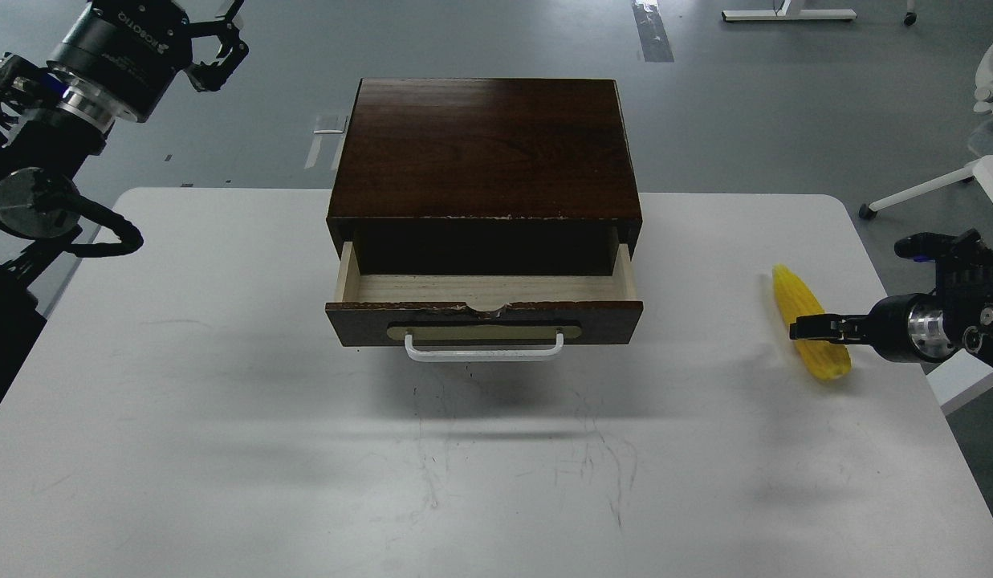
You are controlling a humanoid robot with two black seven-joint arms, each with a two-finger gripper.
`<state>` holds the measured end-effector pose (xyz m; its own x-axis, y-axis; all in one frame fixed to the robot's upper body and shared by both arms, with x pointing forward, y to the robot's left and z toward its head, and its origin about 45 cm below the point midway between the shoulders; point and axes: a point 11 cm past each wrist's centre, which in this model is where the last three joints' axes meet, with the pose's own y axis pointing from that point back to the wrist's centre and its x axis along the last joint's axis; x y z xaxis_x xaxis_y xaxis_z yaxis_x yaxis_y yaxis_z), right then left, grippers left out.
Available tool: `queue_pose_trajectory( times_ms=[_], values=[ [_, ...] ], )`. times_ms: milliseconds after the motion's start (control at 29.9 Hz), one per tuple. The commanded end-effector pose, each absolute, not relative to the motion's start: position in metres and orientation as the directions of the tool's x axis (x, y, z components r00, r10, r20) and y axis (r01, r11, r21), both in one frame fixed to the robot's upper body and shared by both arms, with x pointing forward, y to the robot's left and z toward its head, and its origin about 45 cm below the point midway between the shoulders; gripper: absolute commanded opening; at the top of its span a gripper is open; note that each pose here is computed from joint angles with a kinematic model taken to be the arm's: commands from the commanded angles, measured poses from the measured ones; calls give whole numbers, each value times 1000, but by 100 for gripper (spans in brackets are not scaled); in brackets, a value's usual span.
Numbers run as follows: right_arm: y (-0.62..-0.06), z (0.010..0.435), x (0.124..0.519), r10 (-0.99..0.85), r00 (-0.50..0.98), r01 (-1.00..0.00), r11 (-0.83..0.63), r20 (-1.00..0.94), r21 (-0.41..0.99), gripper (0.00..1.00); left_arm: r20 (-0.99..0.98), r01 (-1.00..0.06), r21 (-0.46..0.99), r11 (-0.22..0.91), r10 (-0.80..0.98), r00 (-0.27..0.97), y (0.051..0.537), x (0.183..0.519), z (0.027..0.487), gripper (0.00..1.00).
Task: Put corn in drawer with both arms
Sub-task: 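Grasp the yellow corn cob with the right gripper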
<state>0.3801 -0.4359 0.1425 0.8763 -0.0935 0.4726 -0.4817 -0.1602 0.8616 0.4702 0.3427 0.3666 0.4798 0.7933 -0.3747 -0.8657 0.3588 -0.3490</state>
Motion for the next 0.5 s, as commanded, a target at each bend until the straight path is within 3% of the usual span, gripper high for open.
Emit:
queue_pose_trajectory(
  times_ms=[0,67,134,167,201,334,468],
  values=[
    [-430,142,382,-89,876,-483,-184,474,856,63,-376,-868,-346,357,795,477,344,470,365,98],
    [-426,145,384,-87,873,-487,-212,480,847,50,-374,-868,-345,356,797,475,345,470,365,98],
    [-422,149,386,-84,870,-491,-235,486,839,24,-369,-870,-342,355,801,472,347,469,365,98],
    [-422,149,386,-84,870,-491,-235,486,839,24,-369,-870,-342,355,801,472,347,469,365,98],
    [-420,154,391,-80,864,-501,-238,497,832,15,-366,-870,-342,354,803,471,348,469,366,98],
    [-418,182,411,-70,827,-556,-240,557,796,12,-363,-870,-344,353,804,470,350,469,367,98],
    [-410,242,443,-55,753,-646,-257,656,719,8,-353,-872,-347,345,813,463,357,467,372,98]
  ],
)
